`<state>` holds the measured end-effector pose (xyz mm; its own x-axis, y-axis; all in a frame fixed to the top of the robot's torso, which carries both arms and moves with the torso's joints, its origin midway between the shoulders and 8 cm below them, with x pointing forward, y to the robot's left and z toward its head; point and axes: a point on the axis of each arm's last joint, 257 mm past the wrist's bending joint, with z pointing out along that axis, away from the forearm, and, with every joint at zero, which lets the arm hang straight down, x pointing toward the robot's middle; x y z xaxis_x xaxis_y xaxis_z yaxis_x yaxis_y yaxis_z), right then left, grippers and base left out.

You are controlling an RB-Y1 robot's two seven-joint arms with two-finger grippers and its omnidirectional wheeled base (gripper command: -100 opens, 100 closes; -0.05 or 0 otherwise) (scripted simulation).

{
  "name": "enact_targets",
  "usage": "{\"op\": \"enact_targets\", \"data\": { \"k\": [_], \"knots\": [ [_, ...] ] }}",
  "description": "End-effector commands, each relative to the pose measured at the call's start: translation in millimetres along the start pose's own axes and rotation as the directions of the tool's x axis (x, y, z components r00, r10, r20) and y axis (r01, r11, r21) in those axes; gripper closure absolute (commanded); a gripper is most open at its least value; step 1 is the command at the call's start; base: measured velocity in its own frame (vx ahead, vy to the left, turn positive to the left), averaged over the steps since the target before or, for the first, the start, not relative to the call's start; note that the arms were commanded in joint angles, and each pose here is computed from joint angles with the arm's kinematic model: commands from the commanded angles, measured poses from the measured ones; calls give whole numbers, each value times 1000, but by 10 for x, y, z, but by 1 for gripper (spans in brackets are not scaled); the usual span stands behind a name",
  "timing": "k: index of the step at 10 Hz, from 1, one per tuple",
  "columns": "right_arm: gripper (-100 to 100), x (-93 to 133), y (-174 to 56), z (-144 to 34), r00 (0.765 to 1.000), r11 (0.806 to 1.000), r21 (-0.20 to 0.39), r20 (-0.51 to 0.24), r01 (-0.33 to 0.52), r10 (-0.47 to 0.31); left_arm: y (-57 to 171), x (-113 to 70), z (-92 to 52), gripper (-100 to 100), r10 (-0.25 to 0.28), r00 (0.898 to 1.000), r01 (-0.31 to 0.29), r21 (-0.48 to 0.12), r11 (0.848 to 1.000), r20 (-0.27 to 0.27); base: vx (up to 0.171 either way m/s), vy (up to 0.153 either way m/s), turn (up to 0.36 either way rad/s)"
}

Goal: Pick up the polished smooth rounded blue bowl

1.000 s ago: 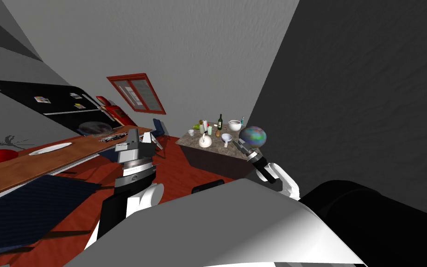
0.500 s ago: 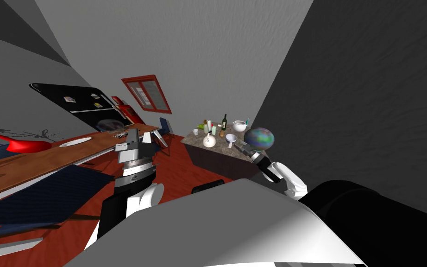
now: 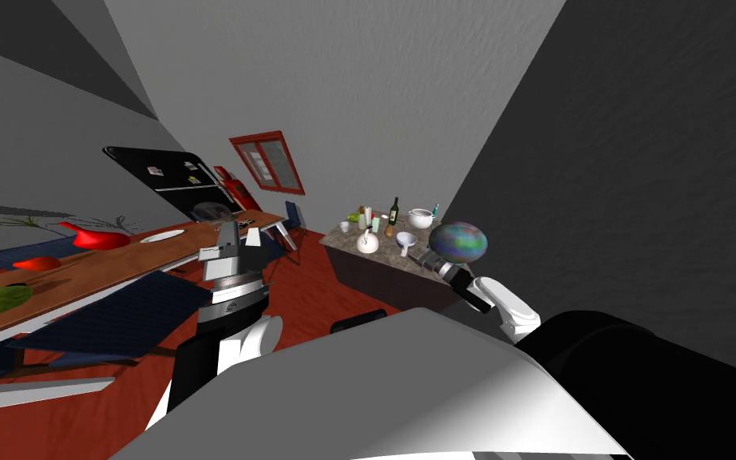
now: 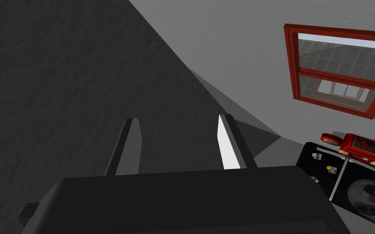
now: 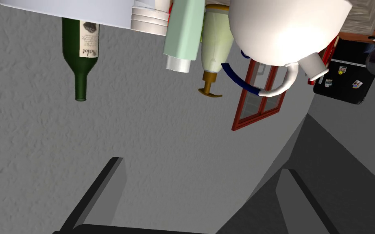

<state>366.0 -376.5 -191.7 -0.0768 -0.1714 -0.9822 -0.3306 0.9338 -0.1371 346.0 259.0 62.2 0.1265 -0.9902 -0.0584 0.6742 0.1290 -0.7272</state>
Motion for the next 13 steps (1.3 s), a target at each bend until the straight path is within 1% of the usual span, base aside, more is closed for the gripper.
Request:
{"op": "enact_targets", "data": {
  "k": [1, 2, 3, 4, 5, 6, 7, 8, 9, 10, 11, 12, 13],
  "knots": [
    [-100, 163, -134, -98, 995, 997, -5, -71, 73, -74, 0, 0, 0, 0, 0, 1000, 0, 0, 1000, 0, 6, 46, 135],
    [-100, 186, -134, -100, 993, 996, -7, -80, 88, -88, 0, 0, 0, 0, 0, 1000, 0, 0, 1000, 0, 7, 34, 70],
    [-100, 314, -270, -186, 980, 990, -17, -136, 142, -143, 0, 0, 0, 0, 0, 1000, 0, 0, 1000, 0, 12, 50, 163],
    [-100, 339, -271, -189, 977, 988, -20, -145, 156, -157, 0, 0, 0, 0, 0, 1000, 0, 0, 1000, 0, 15, 39, 83],
    [-100, 457, -414, -284, 957, 978, -34, -200, 206, -209, 0, 0, 0, 0, 0, 1000, 0, 0, 1000, 0, 11, 49, 129],
    [-100, 480, -416, -289, 952, 975, -37, -209, 219, -222, 0, 0, 0, 0, 0, 1000, 0, 0, 1000, 0, 5, 33, 77],
    [-100, 588, -564, -392, 926, 962, -56, -262, 267, -272, 0, 0, 0, 0, 0, 1000, 0, 0, 1000, 0, 9, 45, 163],
    [-100, 608, -568, -398, 920, 959, -60, -269, 278, -283, 0, 0, 0, 0, 0, 1000, 0, 0, 1000, 0, 7, 35, 90],
    [-100, 704, -718, -507, 889, 944, -81, -320, 320, -328, 0, 0, 0, 0, 0, 1000, 0, 0, 1000, 0, 5, 40, 151],
    [-100, 723, -723, -514, 882, 940, -86, -326, 330, -339, 0, 0, 0, 0, 0, 1000, 0, 0, 1000, 0, 6, 31, 78],
    [-100, 820, -880, -636, 841, 921, -113, -378, 373, -388, 0, 0, 0, 0, 0, 1000, 0, 0, 1000, 0, 9, 44, 145],
    [-100, 824, -882, -637, 839, 920, -114, -380, 375, -390, 0, 0, 0, 0, 0, 1000, 0, 0, 1000, 0, 10, 32, 80],
    [-100, 905, -1039, -762, 794, 900, -143, -427, 412, -432, 0, 0, 0, 0, 0, 1000, 0, 0, 1000, 0, 9, 33, 141]
  ]
}}
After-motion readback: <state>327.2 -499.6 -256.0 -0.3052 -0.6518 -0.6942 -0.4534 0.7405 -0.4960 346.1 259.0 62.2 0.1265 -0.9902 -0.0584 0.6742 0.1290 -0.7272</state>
